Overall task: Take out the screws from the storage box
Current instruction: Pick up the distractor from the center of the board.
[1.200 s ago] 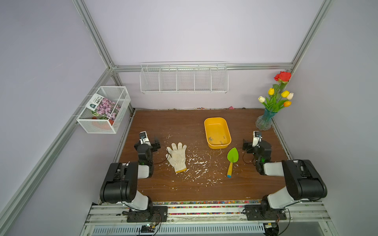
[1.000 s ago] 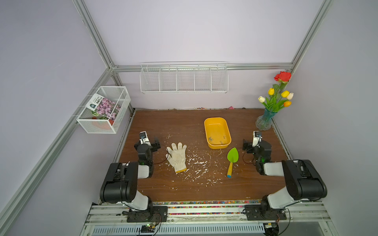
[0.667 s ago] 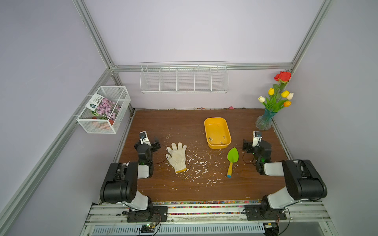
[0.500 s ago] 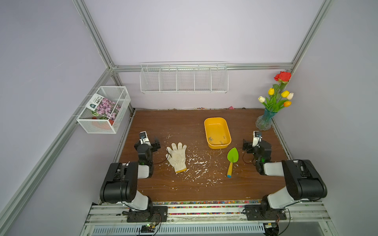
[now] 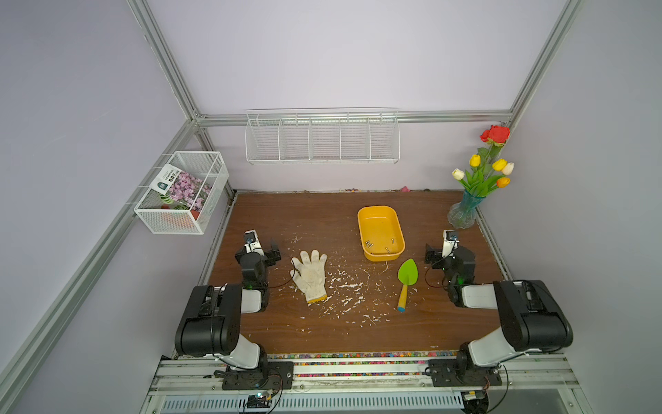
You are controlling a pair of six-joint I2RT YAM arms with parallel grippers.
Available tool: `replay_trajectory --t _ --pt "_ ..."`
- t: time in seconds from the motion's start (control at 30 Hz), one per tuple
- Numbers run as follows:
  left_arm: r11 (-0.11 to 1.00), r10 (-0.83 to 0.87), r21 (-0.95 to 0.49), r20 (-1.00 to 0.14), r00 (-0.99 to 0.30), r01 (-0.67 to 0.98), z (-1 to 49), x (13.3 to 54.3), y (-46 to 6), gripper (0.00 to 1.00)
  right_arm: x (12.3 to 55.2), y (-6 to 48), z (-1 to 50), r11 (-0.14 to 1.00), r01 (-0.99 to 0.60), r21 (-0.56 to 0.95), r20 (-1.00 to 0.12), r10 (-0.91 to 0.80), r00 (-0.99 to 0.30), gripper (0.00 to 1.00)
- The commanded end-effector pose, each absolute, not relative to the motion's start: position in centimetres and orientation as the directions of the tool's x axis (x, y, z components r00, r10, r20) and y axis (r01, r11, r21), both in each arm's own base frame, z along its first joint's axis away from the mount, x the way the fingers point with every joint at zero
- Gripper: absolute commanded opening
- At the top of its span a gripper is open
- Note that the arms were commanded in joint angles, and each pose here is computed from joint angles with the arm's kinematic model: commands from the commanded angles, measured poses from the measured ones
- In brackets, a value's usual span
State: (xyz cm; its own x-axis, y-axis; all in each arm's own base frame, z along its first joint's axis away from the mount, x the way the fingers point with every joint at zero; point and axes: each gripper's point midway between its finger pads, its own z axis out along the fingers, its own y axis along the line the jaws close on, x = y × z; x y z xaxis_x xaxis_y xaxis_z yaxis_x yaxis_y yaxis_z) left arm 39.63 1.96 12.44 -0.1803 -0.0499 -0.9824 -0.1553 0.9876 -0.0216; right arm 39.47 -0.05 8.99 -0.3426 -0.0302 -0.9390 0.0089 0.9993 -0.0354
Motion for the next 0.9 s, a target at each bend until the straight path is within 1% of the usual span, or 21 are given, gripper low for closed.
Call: replay_trajectory --t 0.0,0.1,0.17,0.23,0.27,0.33,0.37,0.43,0.57,0.67,0.77,0.87 --pt "0.988 -0.059 -0.033 -0.984 -0.169 -0.150 12.5 39.6 2.0 1.00 39.6 -0.1 9.3 0.999 0.017 -0.032 -0.945 -0.025 -0.326 0.99" --pt "0.989 -0.051 -0.023 -0.980 -0.193 -0.148 14.3 40.0 1.9 1.00 39.1 -0.2 10.7 0.999 0.027 -0.031 -0.956 -0.022 -0.294 0.99" --pt "0.996 -0.030 -0.008 -0.972 -0.233 -0.092 16.5 40.3 0.6 1.00 38.6 -0.2 11.9 0.998 0.040 -0.048 -0.956 -0.035 -0.290 0.99" --pt "0.990 -0.136 -0.118 -0.953 -0.270 -0.080 18.6 40.1 -0.5 1.00 38.1 0.5 13.4 0.998 0.026 -0.057 -0.950 -0.046 -0.308 0.99" --pt "0.980 -0.199 -0.187 -0.935 -0.294 -0.069 19.5 39.9 -1.4 1.00 37.8 1.1 14.1 0.999 0.015 -0.032 -0.942 -0.025 -0.335 0.99" --pt "0.960 -0.268 -0.277 -0.881 -0.389 -0.035 19.4 39.0 -3.4 0.99 37.2 1.7 15.1 0.997 0.033 0.066 -0.919 0.074 -0.388 0.99" --pt "0.947 -0.298 -0.320 -0.850 -0.434 -0.024 19.0 38.5 -4.6 0.97 36.8 2.3 15.0 0.992 0.032 0.119 -0.895 0.121 -0.429 0.99" --pt "0.922 -0.325 -0.388 -0.785 -0.527 0.009 17.6 37.5 -7.2 0.94 35.8 3.8 14.3 0.983 0.007 0.182 -0.846 0.161 -0.508 0.99" --pt "0.908 -0.289 -0.419 -0.649 -0.704 0.014 14.0 34.9 -11.3 0.89 33.1 6.1 13.4 0.981 -0.025 0.191 -0.808 0.143 -0.572 0.98" --pt "0.914 -0.249 -0.407 -0.564 -0.787 0.003 11.5 33.2 -13.0 0.86 31.2 7.3 13.1 0.973 -0.032 0.227 -0.763 0.157 -0.628 0.97" --pt "0.907 -0.261 -0.418 -0.472 -0.842 -0.047 9.0 32.0 -13.3 0.82 28.7 8.9 12.4 0.970 -0.049 0.238 -0.661 0.125 -0.740 0.96" --pt "0.900 -0.274 -0.432 -0.446 -0.852 -0.064 8.2 31.6 -13.6 0.81 26.6 9.9 11.9 0.971 -0.076 0.228 -0.611 0.081 -0.788 0.96"
